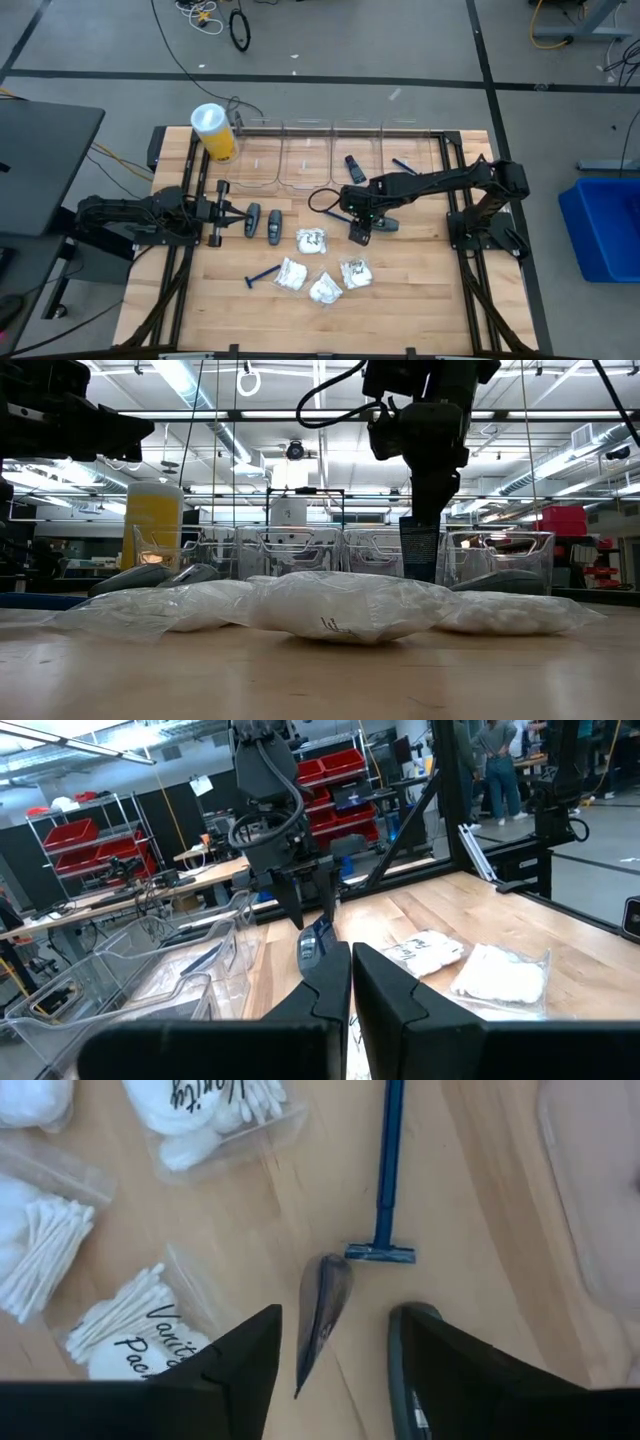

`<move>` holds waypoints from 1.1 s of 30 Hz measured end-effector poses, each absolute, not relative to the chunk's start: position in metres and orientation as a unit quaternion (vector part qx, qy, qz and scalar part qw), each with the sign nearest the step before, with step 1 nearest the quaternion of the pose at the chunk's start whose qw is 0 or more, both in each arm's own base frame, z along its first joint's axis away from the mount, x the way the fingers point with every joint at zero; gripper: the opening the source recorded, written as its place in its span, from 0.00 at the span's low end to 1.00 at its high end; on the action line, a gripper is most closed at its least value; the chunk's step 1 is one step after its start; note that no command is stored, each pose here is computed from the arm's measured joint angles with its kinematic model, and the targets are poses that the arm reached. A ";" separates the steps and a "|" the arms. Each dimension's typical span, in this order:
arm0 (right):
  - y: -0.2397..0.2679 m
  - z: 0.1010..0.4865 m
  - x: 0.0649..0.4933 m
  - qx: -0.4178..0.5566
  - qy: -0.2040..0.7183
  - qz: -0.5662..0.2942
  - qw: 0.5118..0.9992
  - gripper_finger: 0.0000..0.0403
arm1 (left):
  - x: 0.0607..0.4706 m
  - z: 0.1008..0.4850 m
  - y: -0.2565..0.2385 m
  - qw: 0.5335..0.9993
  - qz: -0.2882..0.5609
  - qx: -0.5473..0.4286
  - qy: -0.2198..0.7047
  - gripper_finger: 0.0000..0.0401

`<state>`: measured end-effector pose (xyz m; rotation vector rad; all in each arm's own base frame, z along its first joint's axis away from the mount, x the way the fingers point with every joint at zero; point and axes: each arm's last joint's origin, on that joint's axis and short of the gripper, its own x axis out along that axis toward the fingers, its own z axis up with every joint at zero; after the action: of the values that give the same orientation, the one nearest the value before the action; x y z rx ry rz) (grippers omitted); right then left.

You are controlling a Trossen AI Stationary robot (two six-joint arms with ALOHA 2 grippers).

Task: Pick & Place Travel size toiletries
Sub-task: Put the dark blue shave cream into the middle right transparent bin

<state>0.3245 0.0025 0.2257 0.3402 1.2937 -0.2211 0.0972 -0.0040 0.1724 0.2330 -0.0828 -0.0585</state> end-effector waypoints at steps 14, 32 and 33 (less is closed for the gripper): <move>0.003 0.223 0.324 0.161 0.607 -0.094 0.772 0.35 | 0.097 0.172 -0.004 0.992 -0.029 0.116 -0.041 0.06; 0.003 0.219 0.326 0.165 0.612 -0.095 0.768 0.24 | 0.097 0.172 -0.004 0.992 -0.029 0.116 -0.041 0.06; 0.003 0.219 0.326 0.165 0.612 -0.095 0.768 0.24 | 0.097 0.172 -0.004 0.992 -0.029 0.116 -0.041 0.06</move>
<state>0.3259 0.0033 0.2189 0.3590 1.3279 -0.2054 0.0972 -0.0040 0.1724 0.2327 -0.0828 -0.0582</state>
